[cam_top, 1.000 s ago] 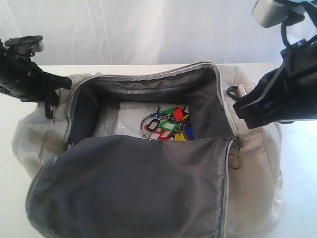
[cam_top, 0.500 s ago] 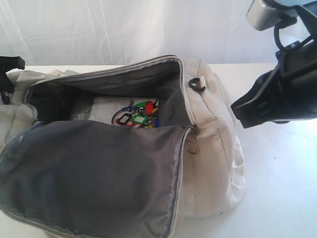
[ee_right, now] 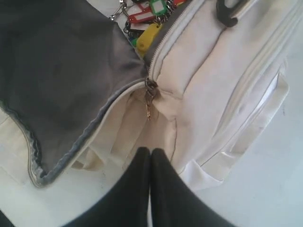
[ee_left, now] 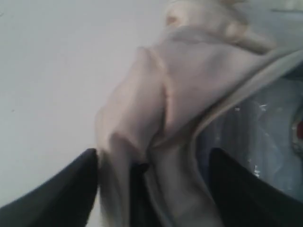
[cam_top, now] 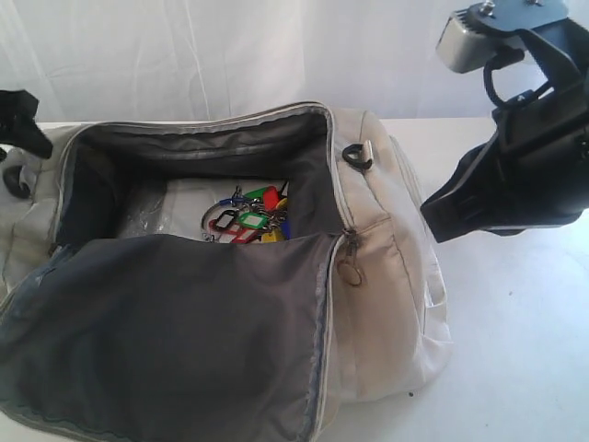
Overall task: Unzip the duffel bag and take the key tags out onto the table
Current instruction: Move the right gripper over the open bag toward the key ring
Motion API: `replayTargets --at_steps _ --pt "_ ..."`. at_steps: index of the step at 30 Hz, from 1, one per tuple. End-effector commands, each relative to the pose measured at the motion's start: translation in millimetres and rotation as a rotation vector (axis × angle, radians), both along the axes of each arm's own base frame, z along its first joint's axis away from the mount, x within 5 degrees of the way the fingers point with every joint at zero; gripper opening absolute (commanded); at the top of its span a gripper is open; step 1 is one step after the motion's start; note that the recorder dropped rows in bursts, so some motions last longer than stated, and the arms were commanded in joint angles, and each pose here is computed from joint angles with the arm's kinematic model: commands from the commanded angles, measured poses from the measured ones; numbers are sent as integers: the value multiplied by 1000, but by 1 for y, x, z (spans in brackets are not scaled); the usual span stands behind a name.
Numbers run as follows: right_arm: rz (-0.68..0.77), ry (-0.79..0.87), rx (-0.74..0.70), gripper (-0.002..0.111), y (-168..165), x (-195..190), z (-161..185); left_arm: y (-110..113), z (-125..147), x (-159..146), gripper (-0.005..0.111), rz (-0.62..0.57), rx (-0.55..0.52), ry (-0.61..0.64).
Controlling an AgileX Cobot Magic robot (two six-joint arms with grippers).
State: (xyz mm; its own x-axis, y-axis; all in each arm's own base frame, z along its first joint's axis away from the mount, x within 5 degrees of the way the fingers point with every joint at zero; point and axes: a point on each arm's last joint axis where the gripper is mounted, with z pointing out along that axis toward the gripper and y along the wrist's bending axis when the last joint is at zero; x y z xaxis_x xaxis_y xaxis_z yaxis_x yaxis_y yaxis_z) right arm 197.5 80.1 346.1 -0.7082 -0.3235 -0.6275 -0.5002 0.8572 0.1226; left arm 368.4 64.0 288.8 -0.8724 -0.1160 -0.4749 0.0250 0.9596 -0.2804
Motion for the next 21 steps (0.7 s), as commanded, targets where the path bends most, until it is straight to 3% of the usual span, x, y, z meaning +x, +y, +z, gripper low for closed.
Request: replayTargets --at_steps 1,7,13,16,21 --pt "2 6 -7 0 1 3 -3 -11 52 -10 80 -70 -50 -139" --pt "-2 -7 -5 0 1 5 -3 -27 110 -60 44 -146 -12 -243" --pt "7 -68 79 0 7 9 3 -64 123 -129 0 -360 -119 -389" --pt "45 -99 127 0 12 9 11 -79 110 -167 0 -393 -149 -474" --pt "104 -124 138 0 30 20 23 -94 79 -233 0 -362 -102 -538"
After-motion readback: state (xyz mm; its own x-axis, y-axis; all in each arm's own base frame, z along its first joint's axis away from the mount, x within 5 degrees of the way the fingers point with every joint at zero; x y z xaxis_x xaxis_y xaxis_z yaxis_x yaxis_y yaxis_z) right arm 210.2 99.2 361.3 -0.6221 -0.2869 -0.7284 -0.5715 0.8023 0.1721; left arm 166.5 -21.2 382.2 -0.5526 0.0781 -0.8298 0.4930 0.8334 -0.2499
